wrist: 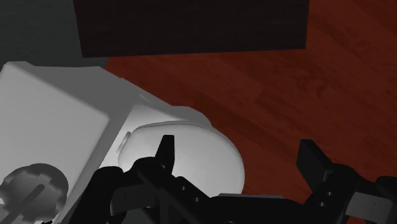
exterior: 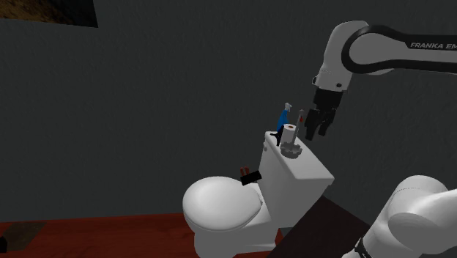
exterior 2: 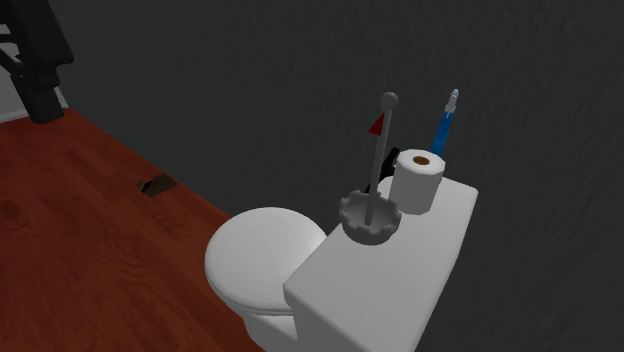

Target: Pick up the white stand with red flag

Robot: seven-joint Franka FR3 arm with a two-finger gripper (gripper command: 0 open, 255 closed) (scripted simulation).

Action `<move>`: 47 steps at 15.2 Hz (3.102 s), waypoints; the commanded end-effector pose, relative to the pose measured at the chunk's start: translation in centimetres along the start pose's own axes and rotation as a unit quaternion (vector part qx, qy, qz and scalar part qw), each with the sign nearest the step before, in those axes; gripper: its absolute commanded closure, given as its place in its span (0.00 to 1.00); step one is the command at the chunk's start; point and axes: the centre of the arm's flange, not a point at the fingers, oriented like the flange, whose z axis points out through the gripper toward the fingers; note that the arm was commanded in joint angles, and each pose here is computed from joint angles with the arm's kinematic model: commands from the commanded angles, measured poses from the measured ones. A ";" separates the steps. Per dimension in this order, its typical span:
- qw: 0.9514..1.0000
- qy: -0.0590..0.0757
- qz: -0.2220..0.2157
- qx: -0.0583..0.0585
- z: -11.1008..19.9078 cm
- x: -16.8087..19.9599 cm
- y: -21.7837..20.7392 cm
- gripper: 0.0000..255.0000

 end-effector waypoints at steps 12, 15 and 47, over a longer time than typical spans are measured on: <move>1.000 0.004 0.026 0.004 5.4 8.2 10.8 0.00; 0.999 0.005 0.033 0.006 6.9 10.3 13.7 0.00; 0.995 0.015 0.097 0.016 22.6 28.2 42.5 0.00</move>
